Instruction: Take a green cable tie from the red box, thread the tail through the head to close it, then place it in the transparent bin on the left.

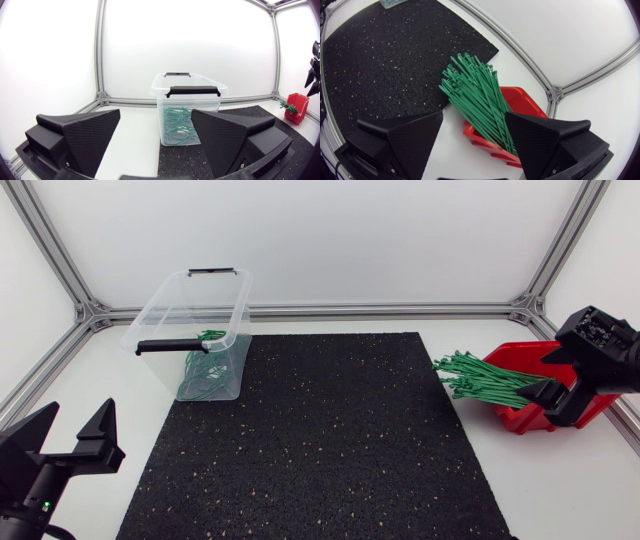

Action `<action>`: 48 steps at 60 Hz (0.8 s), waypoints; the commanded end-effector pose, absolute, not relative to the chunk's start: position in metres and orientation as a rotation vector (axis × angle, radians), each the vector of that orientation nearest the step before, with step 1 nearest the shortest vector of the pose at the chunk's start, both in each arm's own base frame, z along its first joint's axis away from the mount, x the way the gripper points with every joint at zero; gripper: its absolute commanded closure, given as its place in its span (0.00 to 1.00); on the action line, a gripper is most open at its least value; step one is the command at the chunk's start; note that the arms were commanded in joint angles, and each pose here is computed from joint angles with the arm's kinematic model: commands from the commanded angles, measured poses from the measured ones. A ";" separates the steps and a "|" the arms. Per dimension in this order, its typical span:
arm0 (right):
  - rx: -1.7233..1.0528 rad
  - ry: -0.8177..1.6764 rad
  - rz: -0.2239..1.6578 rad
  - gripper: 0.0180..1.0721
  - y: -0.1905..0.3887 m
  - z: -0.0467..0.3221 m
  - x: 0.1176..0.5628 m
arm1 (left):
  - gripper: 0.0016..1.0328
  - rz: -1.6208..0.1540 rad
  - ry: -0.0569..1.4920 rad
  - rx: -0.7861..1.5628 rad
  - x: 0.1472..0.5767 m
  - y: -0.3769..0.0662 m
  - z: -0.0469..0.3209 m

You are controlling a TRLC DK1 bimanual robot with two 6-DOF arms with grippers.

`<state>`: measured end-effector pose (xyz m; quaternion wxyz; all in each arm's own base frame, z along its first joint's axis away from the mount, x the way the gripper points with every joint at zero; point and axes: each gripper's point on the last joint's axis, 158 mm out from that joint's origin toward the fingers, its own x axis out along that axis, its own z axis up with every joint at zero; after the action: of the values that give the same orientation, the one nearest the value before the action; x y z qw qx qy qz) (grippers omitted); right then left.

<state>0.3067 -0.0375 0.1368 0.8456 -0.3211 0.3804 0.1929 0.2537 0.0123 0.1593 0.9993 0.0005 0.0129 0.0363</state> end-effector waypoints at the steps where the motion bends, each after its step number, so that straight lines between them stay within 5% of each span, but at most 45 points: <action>1: -0.759 0.831 0.482 0.15 -0.037 0.110 0.298 | 0.04 0.074 0.070 -0.007 0.254 0.013 0.138; 14: -0.920 0.822 0.529 0.16 -0.041 0.072 0.293 | 0.04 0.072 0.070 -0.007 0.254 0.012 0.138; 41: -1.081 0.766 0.587 0.59 -0.035 0.041 0.307 | 0.04 0.074 0.070 -0.007 0.254 0.013 0.138; 48: -1.101 0.753 0.588 0.61 -0.033 0.035 0.311 | 0.04 0.072 0.070 -0.007 0.254 0.012 0.138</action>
<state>0.3145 -0.0360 0.0480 0.7589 -0.4916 0.3420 0.2559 0.2537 0.0123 0.1593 0.9993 0.0005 0.0129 0.0363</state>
